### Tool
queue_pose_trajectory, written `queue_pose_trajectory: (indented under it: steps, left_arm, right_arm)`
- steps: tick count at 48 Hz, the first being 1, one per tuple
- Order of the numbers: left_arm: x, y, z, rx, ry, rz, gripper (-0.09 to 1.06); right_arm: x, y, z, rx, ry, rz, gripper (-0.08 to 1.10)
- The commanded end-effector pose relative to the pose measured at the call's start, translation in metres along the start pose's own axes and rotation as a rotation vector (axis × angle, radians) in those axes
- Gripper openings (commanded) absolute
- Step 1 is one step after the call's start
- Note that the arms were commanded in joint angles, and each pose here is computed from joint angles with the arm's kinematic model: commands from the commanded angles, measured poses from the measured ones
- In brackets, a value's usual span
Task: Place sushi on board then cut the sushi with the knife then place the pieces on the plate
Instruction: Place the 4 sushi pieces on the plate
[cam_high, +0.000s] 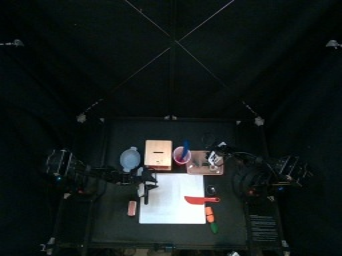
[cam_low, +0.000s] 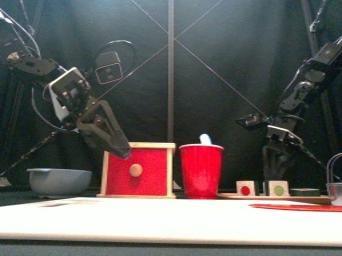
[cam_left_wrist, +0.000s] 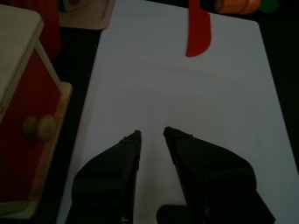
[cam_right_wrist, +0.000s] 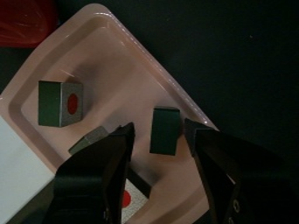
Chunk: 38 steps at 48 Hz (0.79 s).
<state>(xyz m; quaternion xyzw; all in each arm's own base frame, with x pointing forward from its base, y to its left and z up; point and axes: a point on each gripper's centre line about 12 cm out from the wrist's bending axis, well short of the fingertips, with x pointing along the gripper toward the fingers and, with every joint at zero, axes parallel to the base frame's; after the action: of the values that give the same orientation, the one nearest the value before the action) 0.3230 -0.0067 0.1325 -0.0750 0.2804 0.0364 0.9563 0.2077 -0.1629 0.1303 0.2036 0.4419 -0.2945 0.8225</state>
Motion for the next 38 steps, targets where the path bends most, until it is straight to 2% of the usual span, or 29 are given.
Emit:
queue_pose_trajectory:
  steps: [1,10,20,26,38]
  left_arm:
    - [-0.002,-0.001,0.008,0.001,-0.027,-0.003,0.71]
    - [-0.004,-0.002,0.011,0.001,-0.039,-0.009,0.71]
    - [-0.01,-0.003,0.013,-0.001,-0.049,-0.014,0.71]
    - [-0.013,-0.003,0.012,-0.003,-0.052,-0.014,0.71]
    - [-0.014,-0.001,0.005,0.001,-0.028,-0.009,0.71]
  right_arm:
    - [-0.013,0.003,0.014,-0.008,-0.067,0.009,0.84]
    - [-0.033,0.024,0.023,-0.086,-0.148,0.055,0.84]
    - [-0.071,0.07,0.027,-0.253,-0.284,0.17,0.84]
    - [-0.09,0.085,0.028,-0.293,-0.346,0.222,0.84]
    - [-0.096,0.09,0.019,-0.304,-0.362,0.255,0.84]
